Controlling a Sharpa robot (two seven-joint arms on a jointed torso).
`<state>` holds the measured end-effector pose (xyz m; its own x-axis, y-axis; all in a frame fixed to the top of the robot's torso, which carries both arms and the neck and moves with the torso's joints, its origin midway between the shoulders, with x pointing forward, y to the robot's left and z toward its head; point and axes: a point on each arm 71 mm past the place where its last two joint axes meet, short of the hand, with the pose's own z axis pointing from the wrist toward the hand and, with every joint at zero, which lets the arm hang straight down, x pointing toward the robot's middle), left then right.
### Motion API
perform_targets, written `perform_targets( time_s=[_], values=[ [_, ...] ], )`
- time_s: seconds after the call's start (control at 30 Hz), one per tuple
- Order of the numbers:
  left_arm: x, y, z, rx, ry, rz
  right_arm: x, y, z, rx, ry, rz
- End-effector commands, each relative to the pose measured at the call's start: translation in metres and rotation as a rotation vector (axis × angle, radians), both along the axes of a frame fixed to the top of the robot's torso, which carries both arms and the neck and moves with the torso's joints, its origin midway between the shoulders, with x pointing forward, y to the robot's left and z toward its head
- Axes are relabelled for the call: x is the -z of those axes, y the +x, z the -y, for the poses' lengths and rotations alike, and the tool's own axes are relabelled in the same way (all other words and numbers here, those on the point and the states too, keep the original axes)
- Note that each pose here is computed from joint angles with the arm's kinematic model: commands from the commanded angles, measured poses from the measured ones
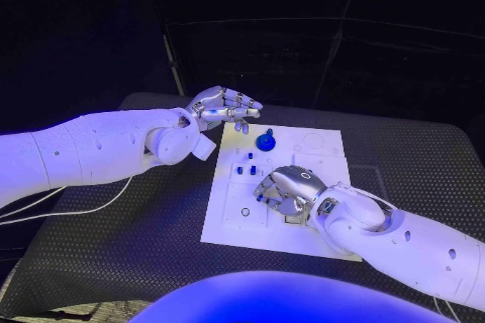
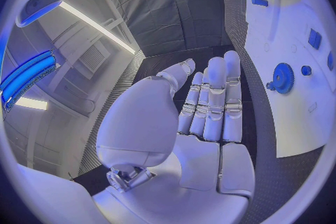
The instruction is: Assemble the parts on the task board
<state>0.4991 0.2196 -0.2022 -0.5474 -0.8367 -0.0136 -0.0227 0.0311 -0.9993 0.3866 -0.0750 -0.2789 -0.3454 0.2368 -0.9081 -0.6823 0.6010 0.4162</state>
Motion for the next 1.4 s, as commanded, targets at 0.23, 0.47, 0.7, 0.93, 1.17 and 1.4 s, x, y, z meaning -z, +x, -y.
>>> perform_targets(
  time_s=[0.23,0.47,0.7,0.93,1.17,1.4],
  values=[
    [-0.0014,0.0000,0.0017,0.014,-0.007,0.001,0.0022,0.0011,0.0011,0.006,-0.014,-0.005],
    [-0.0013,-0.0001,0.0022,0.017,-0.008,-0.001,0.0032,0.0019,0.0002,0.009,-0.022,-0.004],
    [-0.0012,-0.0004,0.0026,0.020,-0.008,-0.004,0.0044,0.0016,-0.0028,0.003,-0.036,-0.013],
    [-0.0011,-0.0006,0.0032,0.025,-0.009,-0.005,0.0061,0.0017,-0.0048,0.004,-0.061,-0.018],
    [-0.0011,-0.0005,0.0034,0.027,-0.009,-0.006,0.0090,0.0022,-0.0049,0.011,-0.101,-0.030],
    [-0.0009,-0.0002,0.0029,0.029,-0.009,-0.007,0.0089,0.0035,-0.0041,0.026,-0.100,-0.019]
  ],
)
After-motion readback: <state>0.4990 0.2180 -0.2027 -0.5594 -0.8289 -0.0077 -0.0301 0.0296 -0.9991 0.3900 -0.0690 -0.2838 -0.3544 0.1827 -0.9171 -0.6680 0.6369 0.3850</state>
